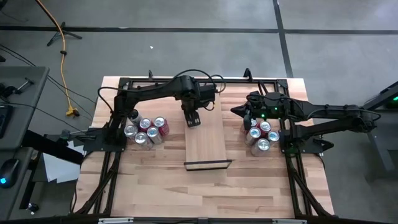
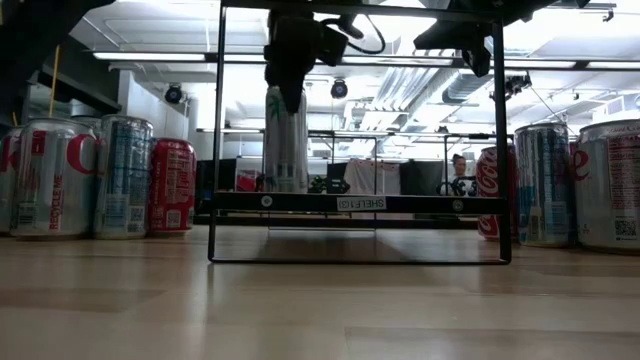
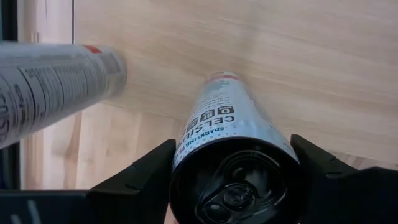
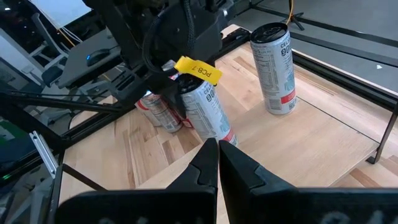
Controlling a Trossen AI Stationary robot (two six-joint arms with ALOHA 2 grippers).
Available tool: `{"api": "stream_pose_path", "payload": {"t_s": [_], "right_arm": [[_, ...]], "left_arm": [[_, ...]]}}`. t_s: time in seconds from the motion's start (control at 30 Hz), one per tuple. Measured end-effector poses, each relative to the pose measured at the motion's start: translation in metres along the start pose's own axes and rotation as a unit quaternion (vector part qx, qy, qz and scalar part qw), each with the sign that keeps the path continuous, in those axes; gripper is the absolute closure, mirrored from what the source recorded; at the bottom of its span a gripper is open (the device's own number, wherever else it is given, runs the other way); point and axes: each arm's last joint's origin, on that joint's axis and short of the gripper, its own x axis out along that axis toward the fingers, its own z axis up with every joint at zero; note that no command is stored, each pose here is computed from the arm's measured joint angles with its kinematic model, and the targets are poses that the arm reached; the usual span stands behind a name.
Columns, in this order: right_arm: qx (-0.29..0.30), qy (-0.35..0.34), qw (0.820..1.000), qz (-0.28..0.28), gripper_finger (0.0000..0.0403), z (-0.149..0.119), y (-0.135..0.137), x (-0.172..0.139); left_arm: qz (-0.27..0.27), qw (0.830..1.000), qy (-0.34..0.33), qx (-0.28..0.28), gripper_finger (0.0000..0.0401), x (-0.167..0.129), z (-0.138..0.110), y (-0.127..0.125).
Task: Place canned beverage on shelf
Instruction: Put the right white/pink soda can on the shelf aligned with the other white/pink soda cans
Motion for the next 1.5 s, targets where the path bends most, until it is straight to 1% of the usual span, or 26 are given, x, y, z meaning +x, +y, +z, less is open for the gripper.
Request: {"api": "stream_pose_path", "payload": {"t_s": [0.13, 0.53, 0.73, 1.0, 1.13, 1.23, 1.3, 1.37, 1.43, 1.5], "right_arm": [[0.0, 0.0, 1.0, 0.001, 0.0403, 0.0, 0.0, 0.0], [0.0, 0.0, 1.0, 0.001, 0.0403, 0.0, 0.0, 0.0], [-0.001, 0.0, 1.0, 0.001, 0.0403, 0.0, 0.0, 0.0], [0.0, 0.0, 1.0, 0.001, 0.0403, 0.0, 0.0, 0.0], [0.0, 0.0, 1.0, 0.001, 0.0403, 0.0, 0.0, 0.0], [0.0, 0.0, 1.0, 0.001, 0.0403, 0.0, 0.0, 0.0], [0.0, 0.0, 1.0, 0.001, 0.0403, 0.0, 0.0, 0.0], [0.0, 0.0, 1.0, 0.001, 0.0403, 0.0, 0.0, 0.0], [0.0, 0.0, 1.0, 0.001, 0.0403, 0.0, 0.0, 0.0], [0.0, 0.0, 1.0, 0.001, 0.0403, 0.0, 0.0, 0.0]], "left_arm": [[-0.001, 1.0, -0.01, 0.002, 0.0173, 0.0, 0.002, -0.001], [-0.005, 1.0, -0.03, 0.004, 0.0168, -0.004, 0.004, -0.001], [-0.008, 0.998, -0.063, 0.003, 0.0167, -0.021, 0.006, 0.001], [-0.01, 0.992, -0.122, -0.01, 0.0167, -0.052, 0.006, 0.008], [-0.012, 0.99, -0.135, -0.034, 0.0174, -0.068, -0.005, 0.013], [-0.017, 0.985, -0.159, -0.058, 0.0199, -0.088, -0.018, 0.014], [-0.017, 0.98, -0.188, -0.067, 0.0228, -0.103, -0.026, 0.009], [-0.006, 0.972, -0.222, -0.076, 0.0268, -0.121, -0.039, 0.002], [0.023, 0.962, -0.256, -0.092, 0.0317, -0.138, -0.052, -0.005], [0.06, 0.952, -0.278, -0.112, 0.0371, -0.148, -0.065, -0.01]]}}
